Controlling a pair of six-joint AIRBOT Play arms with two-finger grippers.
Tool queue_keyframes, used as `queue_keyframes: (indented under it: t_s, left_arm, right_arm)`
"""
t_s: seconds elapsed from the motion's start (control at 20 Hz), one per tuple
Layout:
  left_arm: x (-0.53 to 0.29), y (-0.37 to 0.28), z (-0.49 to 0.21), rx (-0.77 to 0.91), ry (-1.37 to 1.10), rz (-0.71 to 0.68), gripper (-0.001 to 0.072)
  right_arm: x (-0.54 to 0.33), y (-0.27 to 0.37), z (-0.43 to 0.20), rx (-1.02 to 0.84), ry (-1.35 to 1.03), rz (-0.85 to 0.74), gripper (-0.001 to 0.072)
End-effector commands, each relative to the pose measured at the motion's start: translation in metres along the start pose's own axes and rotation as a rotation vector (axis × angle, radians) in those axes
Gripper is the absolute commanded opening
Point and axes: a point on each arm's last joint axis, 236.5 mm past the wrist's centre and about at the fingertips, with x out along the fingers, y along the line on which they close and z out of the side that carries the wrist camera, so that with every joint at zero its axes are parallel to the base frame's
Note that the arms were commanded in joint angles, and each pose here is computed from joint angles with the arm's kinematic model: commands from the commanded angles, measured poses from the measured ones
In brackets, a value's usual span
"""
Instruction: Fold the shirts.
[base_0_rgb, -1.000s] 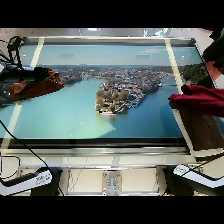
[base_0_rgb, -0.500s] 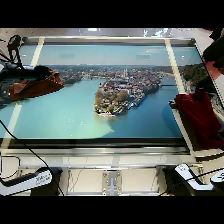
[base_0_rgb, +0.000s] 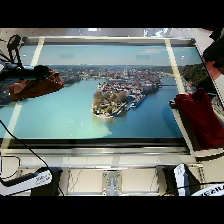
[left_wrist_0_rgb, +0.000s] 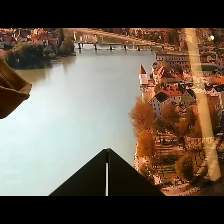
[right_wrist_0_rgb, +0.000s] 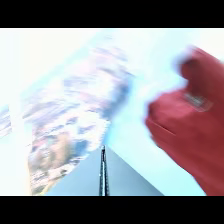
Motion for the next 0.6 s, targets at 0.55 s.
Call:
queue_keyframes:
  t_s: [0.55]
  left_arm:
    - [0.0, -0.004, -0.006, -0.005, 0.026, -0.019, 0.0014]
  right_arm:
    - [0.067, 0.121, -0.084, -0.365, 0.355, 0.387, 0.0013]
